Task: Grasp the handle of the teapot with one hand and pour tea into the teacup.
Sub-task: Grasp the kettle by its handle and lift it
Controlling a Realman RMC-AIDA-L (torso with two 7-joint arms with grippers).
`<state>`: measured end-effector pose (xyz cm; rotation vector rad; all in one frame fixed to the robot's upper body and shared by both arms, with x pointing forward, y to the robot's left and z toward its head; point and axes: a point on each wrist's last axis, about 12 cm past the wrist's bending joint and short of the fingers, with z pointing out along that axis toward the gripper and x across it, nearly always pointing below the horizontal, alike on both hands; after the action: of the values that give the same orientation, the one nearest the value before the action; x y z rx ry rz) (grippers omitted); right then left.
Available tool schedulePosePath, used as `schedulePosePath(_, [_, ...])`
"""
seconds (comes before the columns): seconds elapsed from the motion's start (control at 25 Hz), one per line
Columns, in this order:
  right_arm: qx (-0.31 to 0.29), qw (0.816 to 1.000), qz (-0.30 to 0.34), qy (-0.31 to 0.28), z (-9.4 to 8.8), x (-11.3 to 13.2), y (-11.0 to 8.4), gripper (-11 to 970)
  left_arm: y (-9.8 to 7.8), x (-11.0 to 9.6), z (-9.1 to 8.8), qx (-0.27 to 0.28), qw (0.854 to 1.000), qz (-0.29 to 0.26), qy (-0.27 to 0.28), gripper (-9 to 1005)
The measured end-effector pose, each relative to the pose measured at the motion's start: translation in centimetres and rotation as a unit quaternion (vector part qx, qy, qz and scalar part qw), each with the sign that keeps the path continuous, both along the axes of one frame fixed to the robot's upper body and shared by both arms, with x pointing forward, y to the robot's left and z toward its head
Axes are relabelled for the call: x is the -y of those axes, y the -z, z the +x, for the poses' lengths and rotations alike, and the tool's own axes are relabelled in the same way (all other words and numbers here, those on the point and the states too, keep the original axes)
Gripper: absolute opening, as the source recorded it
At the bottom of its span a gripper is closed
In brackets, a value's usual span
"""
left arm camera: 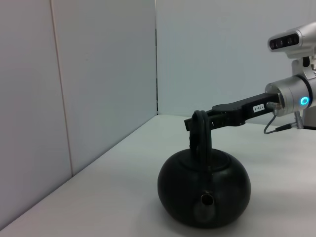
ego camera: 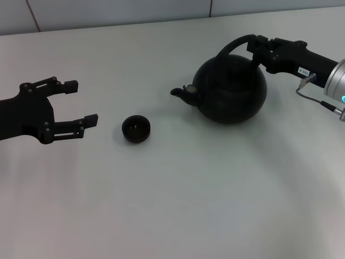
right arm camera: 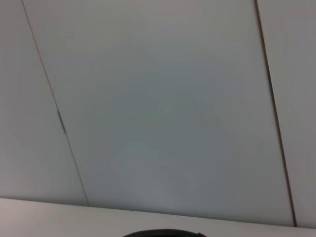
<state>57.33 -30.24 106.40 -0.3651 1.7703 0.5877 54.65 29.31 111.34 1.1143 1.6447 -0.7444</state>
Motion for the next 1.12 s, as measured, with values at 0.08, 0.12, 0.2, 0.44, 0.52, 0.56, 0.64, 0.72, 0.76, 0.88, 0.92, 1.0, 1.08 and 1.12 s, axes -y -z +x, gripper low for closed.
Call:
schedulePosePath(0.08, [0.006,1.0,-0.001,0.003,-0.05,0.01,0.08,250,0.0,0.0,0.0,0.0,1.0,0.0,0.0,862])
schedulePosePath(0.12, [0.008,1.0,-0.001,0.005,-0.06,0.01,0.1,242,0.0,0.01,-0.01,0.0,1.0,0.0,0.0,862])
schedulePosePath(0.2, [0.013,1.0,0.001,0.007,-0.05,-0.05,0.1,227,0.01,0.02,-0.03,0.0,1.0,-0.001,0.0,862])
schedulePosePath(0.44, [0.016,1.0,0.0,0.008,0.13,-0.1,-0.03,211,0.01,-0.04,-0.08,0.0,1.0,-0.004,-0.003,861])
schedulePosePath(0.52, [0.019,1.0,-0.004,0.007,0.15,-0.1,-0.05,211,0.01,-0.02,-0.09,0.0,1.0,-0.004,-0.003,862])
schedulePosePath(0.56, [0.023,1.0,-0.008,0.005,0.16,-0.12,-0.07,211,0.01,-0.02,-0.09,0.0,1.0,-0.004,-0.003,862])
schedulePosePath(0.64, [0.033,0.999,-0.021,-0.001,0.15,-0.25,-0.08,210,-0.01,-0.02,-0.08,0.001,1.0,-0.004,-0.003,862])
schedulePosePath(0.72, [0.037,0.999,-0.03,-0.007,0.1,-0.47,0.05,210,-0.06,-0.02,-0.06,0.002,1.0,-0.004,-0.002,862])
schedulePosePath(0.76, [0.037,0.999,-0.031,-0.008,0.09,-0.55,0.13,210,-0.06,-0.02,-0.06,0.002,1.0,-0.004,-0.002,862])
schedulePosePath(0.88, [0.036,0.999,-0.03,-0.004,0.14,-0.69,0.36,210,-0.15,0.03,-0.01,0.004,1.0,-0.003,-0.002,861])
schedulePosePath(0.92, [0.036,0.999,-0.029,-0.003,0.15,-0.7,0.4,210,-0.16,0.05,0.01,0.005,1.0,-0.003,-0.002,861])
schedulePosePath(1.0, [0.035,0.999,-0.029,0.002,0.2,-0.64,0.47,201,-0.2,0.08,0.07,0.005,1.0,-0.003,-0.002,861])
schedulePosePath(1.08, [0.034,0.999,-0.03,0.008,0.25,-0.53,0.55,182,-0.2,0.08,0.07,0.005,1.0,-0.003,-0.002,861])
schedulePosePath(1.12, [0.032,0.999,-0.031,0.011,0.27,-0.48,0.6,176,-0.23,0.14,0.11,0.006,1.0,-0.003,-0.002,862])
